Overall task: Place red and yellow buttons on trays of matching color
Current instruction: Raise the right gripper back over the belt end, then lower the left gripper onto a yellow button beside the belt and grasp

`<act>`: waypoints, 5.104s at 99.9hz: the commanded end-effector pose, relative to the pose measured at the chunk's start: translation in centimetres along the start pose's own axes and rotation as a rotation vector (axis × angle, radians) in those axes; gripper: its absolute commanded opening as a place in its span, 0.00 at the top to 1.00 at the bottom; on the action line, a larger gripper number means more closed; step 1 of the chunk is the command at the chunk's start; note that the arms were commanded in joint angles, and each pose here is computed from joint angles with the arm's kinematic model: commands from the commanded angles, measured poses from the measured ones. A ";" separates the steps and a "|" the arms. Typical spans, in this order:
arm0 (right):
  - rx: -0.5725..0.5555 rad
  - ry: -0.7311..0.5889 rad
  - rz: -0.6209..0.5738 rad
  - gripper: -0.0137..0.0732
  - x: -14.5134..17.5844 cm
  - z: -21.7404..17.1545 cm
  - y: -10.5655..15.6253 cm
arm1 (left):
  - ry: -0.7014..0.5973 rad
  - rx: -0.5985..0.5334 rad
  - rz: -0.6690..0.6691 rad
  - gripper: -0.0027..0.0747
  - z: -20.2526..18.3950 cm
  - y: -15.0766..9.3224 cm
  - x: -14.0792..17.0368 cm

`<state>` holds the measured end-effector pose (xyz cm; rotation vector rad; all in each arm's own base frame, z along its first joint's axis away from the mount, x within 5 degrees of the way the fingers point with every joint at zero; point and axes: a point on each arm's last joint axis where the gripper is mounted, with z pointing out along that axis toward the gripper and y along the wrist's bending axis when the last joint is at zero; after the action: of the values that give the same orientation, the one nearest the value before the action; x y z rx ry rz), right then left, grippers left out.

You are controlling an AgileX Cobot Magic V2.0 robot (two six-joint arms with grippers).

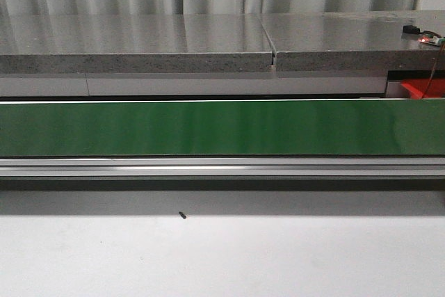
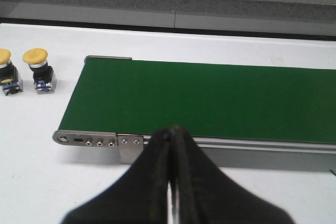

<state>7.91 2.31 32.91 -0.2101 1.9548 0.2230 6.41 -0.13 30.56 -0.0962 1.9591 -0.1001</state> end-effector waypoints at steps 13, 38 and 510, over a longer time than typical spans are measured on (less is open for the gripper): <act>0.020 -0.083 0.007 0.92 -1.2 -0.3 -0.1 | -0.093 0.025 -0.004 0.99 -0.3 -0.3 -1.4; 0.020 -0.083 0.007 0.92 -1.2 -0.3 -0.1 | -0.093 0.025 -0.004 0.99 -0.3 -0.3 -1.4; 0.020 -0.083 0.007 0.92 -1.2 -0.3 -0.1 | 0.328 -0.432 -0.147 0.14 36.6 16.1 -8.9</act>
<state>7.91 2.31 32.91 -0.2080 1.9551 0.2244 42.70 15.97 20.07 -0.5708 2.3864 0.2283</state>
